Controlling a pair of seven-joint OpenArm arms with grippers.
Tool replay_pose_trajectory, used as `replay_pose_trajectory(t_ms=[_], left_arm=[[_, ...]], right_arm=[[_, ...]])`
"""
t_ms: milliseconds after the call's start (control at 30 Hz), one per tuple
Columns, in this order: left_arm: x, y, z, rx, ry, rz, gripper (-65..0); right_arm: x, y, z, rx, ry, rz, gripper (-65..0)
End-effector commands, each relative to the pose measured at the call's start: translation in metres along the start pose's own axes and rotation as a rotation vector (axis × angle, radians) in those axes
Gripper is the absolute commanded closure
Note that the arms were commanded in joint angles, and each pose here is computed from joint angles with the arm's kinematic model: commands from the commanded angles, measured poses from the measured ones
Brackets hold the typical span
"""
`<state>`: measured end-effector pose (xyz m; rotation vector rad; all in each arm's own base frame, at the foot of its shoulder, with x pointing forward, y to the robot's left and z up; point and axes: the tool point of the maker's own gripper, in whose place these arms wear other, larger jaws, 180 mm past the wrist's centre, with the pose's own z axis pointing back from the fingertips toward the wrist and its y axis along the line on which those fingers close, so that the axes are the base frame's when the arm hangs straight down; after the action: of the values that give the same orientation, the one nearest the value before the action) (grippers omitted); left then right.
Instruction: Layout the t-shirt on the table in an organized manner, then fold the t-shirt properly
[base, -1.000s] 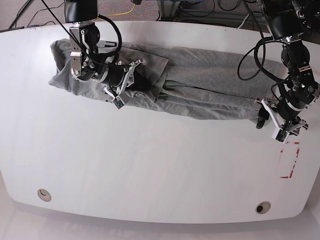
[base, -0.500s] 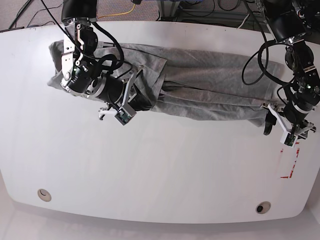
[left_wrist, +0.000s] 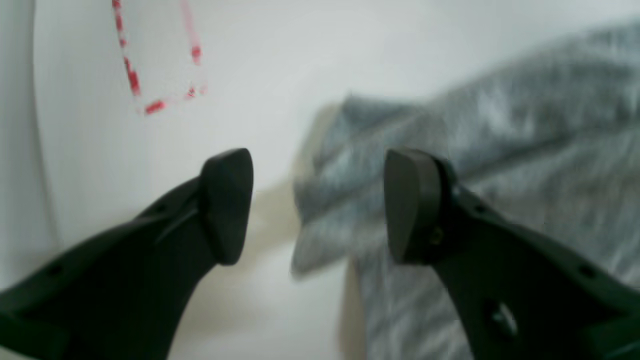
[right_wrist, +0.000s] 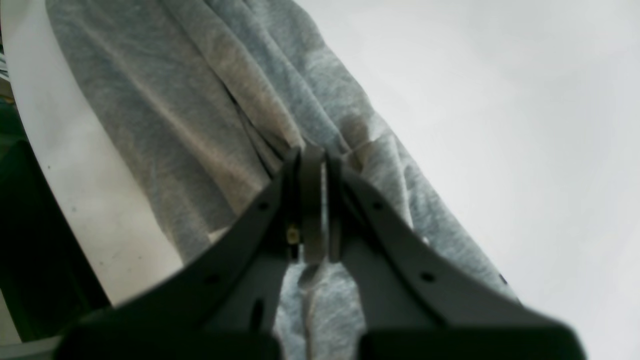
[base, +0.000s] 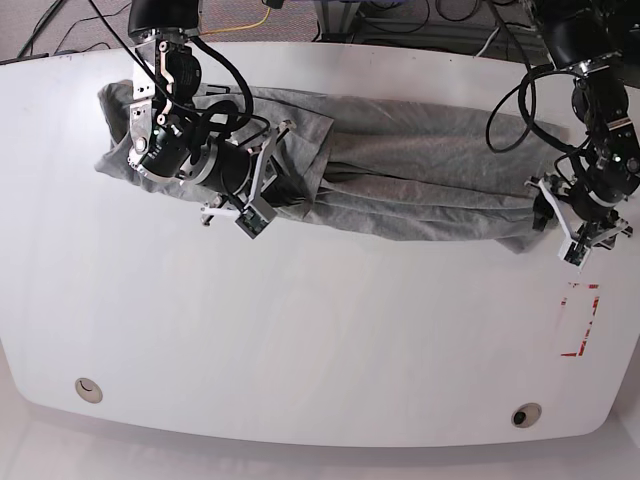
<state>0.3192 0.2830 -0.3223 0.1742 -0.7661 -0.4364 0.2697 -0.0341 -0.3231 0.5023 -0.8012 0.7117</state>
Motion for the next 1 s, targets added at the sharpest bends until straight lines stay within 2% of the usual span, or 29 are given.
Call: replay_pose_trajectory(t_ms=[0,133,267,333,600,800,967], left_arm=[[0.011,0.008,0.014,0.037,-0.035,-0.035,-39.0],[0.001,0.008,0.023,0.046,-0.010,-0.077,-42.1],[-0.011,0.007,0.025,0.041,0.021,-0.093,-51.5],[-0.011,0.009,0.025,0.045,0.024,-0.097,-53.3],[-0.019,0.012,0.023,0.039,0.052,-0.101,-53.7],[-0.030,-0.007,0.007,-0.030,0.096,-0.121,-53.6],[-0.041,-0.008,0.002,-0.026,0.148,-0.155,-53.6]], right_arm=[[0.011,-0.001,0.002,0.001,-0.042,0.010,-0.6],[0.011,-0.001,0.002,0.002,-0.041,0.009,-0.6],[0.011,-0.001,0.002,0.002,-0.041,0.009,-0.6],[0.010,-0.002,0.002,0.001,-0.040,0.010,-0.6],[0.010,-0.002,0.002,0.001,-0.039,0.009,-0.6],[0.010,-0.002,0.002,0.000,-0.040,0.008,-0.6],[0.010,-0.002,0.002,0.000,-0.040,0.008,-0.6]])
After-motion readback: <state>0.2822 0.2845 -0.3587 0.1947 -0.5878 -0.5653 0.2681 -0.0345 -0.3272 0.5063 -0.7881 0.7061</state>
